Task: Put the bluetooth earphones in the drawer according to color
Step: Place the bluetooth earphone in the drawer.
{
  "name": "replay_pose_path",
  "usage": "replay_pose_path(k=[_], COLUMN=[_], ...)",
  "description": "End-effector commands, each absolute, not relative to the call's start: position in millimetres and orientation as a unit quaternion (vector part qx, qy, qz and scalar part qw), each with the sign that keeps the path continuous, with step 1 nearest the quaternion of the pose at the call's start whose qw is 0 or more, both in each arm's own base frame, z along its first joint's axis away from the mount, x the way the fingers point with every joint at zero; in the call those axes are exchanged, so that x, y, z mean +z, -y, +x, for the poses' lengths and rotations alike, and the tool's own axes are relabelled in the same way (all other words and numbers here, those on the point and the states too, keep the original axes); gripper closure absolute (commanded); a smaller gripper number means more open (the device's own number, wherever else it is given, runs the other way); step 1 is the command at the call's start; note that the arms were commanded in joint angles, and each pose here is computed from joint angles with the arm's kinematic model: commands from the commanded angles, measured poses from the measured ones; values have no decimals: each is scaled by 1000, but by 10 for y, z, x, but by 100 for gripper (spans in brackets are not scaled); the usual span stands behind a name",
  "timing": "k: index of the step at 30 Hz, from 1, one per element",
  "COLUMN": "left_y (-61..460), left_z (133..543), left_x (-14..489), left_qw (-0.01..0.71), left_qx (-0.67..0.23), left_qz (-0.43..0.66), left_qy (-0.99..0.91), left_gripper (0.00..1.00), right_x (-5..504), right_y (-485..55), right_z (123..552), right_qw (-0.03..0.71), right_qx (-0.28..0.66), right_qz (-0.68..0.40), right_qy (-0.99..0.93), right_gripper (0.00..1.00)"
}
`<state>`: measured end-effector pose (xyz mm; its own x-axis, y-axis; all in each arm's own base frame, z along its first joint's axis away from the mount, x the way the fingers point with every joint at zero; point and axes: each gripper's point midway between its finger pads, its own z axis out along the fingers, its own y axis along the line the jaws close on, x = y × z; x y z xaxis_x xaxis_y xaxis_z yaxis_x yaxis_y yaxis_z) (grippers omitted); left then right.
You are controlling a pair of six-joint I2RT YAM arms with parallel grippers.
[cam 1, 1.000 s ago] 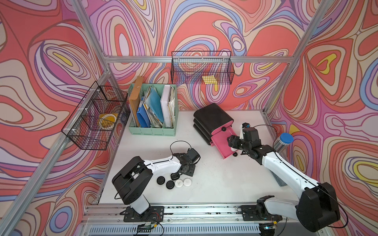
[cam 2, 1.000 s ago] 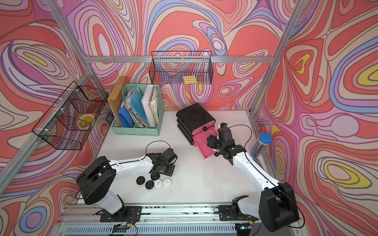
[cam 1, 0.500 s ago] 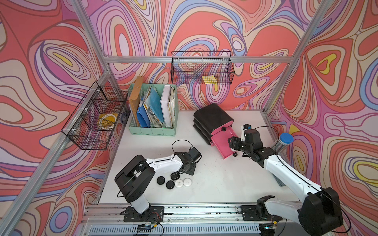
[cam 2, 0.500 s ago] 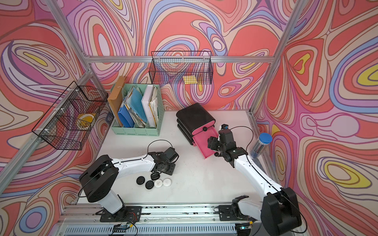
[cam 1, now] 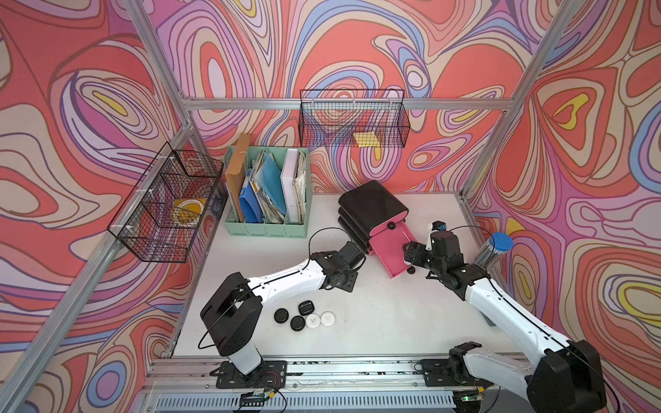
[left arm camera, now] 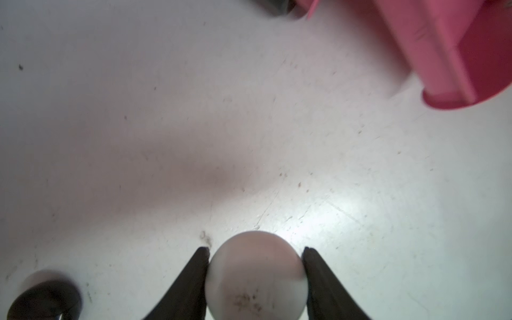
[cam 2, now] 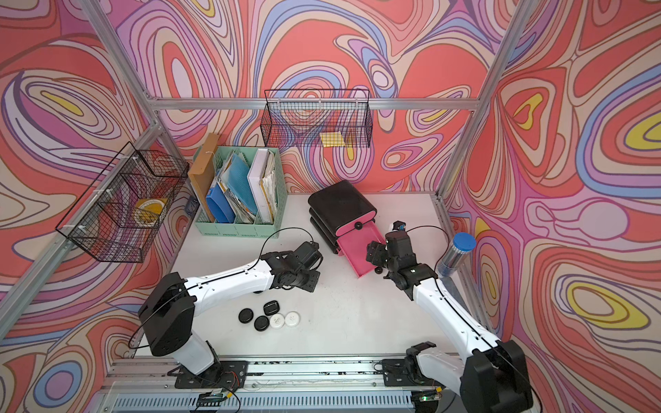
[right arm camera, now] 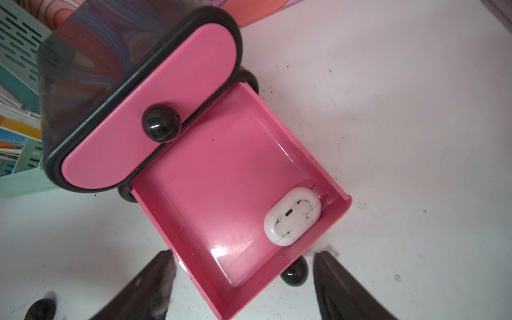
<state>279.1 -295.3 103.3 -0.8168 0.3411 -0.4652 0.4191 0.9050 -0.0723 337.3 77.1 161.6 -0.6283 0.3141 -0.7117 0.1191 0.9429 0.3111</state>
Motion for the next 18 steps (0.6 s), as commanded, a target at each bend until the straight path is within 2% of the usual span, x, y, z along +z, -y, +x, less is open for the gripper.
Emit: replay_pose_path(k=[1, 8, 18], left_y=[3245, 3824, 4421], left_z=[2822, 2964, 3340], left_x=[1168, 1458, 1571], left_qw=[228, 252, 291], left_qx=[-89, -105, -124], left_qz=[241, 283, 295], left_qy=[-939, -920, -902], left_gripper=[54, 54, 55], right_x=[1452, 1242, 1353], right_y=[-519, -328, -146], right_z=[3299, 3178, 2959], right_qw=[404, 361, 403], right_qx=[69, 13, 14], right_qz=[184, 226, 273], right_qy=[-894, -904, -873], right_gripper=[3, 2, 2])
